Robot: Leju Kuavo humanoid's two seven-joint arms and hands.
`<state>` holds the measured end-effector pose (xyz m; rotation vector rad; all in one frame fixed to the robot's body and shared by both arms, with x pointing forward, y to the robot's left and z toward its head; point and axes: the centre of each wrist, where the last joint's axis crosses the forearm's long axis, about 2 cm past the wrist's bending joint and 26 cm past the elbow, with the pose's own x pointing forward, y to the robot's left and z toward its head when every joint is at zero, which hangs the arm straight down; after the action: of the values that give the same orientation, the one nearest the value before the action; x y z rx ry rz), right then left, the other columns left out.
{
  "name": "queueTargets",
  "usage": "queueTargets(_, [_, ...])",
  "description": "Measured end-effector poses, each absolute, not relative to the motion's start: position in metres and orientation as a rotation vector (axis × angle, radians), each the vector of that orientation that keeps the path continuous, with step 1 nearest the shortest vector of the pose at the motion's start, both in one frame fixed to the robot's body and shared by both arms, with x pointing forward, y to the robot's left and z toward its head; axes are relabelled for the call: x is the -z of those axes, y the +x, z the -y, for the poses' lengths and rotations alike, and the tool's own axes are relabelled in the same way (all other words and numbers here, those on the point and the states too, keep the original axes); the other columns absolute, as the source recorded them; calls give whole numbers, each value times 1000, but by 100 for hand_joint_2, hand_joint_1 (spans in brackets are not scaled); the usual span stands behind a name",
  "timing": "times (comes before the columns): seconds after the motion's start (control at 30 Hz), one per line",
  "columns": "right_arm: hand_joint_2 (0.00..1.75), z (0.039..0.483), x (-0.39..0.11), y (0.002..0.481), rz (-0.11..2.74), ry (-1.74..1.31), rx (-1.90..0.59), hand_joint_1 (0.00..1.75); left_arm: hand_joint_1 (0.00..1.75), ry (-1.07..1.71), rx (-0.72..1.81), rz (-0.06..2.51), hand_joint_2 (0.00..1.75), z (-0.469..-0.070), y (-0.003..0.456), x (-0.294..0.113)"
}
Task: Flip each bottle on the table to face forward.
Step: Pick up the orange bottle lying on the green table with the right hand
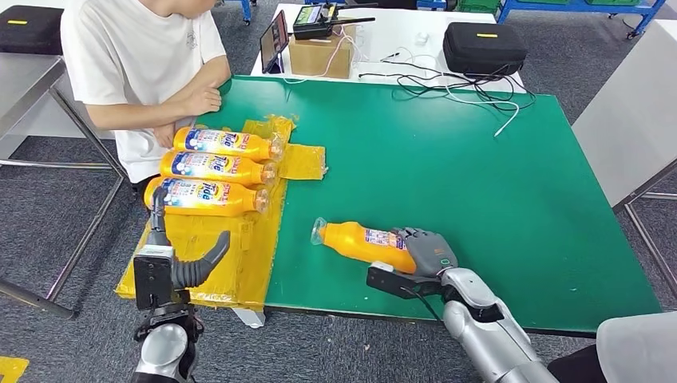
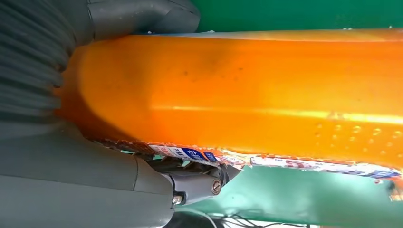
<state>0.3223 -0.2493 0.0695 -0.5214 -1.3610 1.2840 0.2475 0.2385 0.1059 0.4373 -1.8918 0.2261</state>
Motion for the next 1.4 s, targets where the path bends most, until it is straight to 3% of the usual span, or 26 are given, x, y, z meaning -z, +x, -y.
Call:
queueTargets(0.37, [175,246,-67,310,1473,-455,-1161,175,0,225,-276,1850,0,-227,242,-102])
queueTargets(0.43, [175,241,-63,295,1579,-432,-1051,175,0,112,-280,1828,87,-210,237,-98])
queueTargets(0.5, [175,231,-63,269,1789,-424,-780,175,0,-132,-308,1779,175,-169,223,-87])
queueTargets(0.57, [175,226,-70,255,1930,-462,-553,175,0,-306,-340,1725,175,-138,210,-80])
queueTargets(0.77, [175,223,-88,252,2062,-487,-404,175,0,-434,-271,1688,175,-118,198,-80])
queueTargets(1.07, [175,206,-92,250,2098,-402,-442,175,0,-522,-214,1696,175,-112,191,-83])
queueTargets(1.4, [175,169,-85,238,2118,-269,-679,175,0,-560,-182,1725,175,-112,192,-90])
